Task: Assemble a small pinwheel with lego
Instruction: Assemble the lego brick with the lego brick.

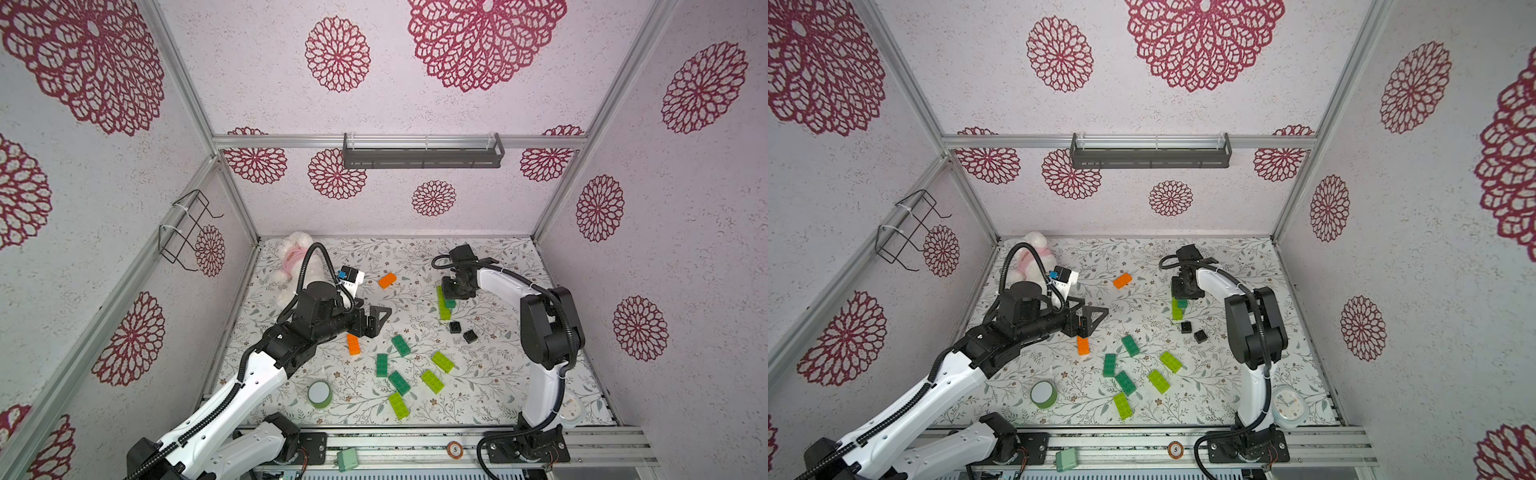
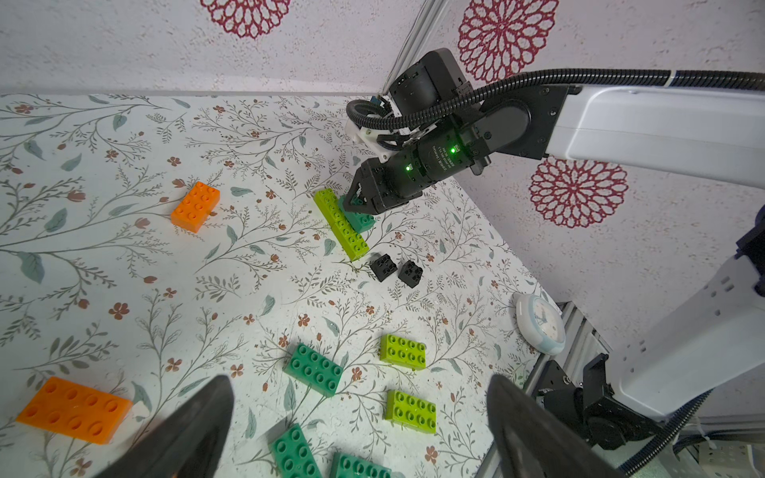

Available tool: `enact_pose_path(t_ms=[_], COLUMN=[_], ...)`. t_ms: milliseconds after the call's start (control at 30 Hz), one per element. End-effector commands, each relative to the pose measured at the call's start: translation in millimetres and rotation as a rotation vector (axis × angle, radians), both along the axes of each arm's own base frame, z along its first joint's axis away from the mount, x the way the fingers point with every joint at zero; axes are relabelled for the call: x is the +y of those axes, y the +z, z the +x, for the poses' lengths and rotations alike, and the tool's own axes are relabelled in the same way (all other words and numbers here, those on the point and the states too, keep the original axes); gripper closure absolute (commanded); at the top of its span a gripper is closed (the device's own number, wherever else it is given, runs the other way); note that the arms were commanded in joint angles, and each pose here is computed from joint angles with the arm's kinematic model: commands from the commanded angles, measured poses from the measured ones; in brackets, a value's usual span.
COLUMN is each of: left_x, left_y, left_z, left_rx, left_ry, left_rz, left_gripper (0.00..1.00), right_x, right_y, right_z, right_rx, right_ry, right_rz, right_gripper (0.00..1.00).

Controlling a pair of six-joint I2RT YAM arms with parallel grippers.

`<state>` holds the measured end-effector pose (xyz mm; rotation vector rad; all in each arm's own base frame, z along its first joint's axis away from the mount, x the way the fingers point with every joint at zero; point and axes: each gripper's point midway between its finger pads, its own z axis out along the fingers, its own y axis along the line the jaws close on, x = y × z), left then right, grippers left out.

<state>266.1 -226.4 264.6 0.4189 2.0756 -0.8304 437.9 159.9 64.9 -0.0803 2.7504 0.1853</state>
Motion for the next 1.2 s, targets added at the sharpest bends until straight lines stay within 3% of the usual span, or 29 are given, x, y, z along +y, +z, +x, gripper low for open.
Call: enact_pose_path(t_ms=[0, 1167], left_x=[-3.7, -4.6], left_y=[7.2, 6.2], left_z=[1.5, 2.5], left_rx=[-0.024, -0.019], left_ry=[-0.016, -0.020], left_rz=[-0.010, -0.008], left_gripper=[0.03, 0.03], right_x=[6.2, 1.5], right_y=[7.4, -0.3], right_z=[4.4, 10.1], right_rx=[-0.014, -0.012], right_ry=[-0.005, 0.002], right_rz=[0.018, -0.040], right_gripper=[0.80, 0.79])
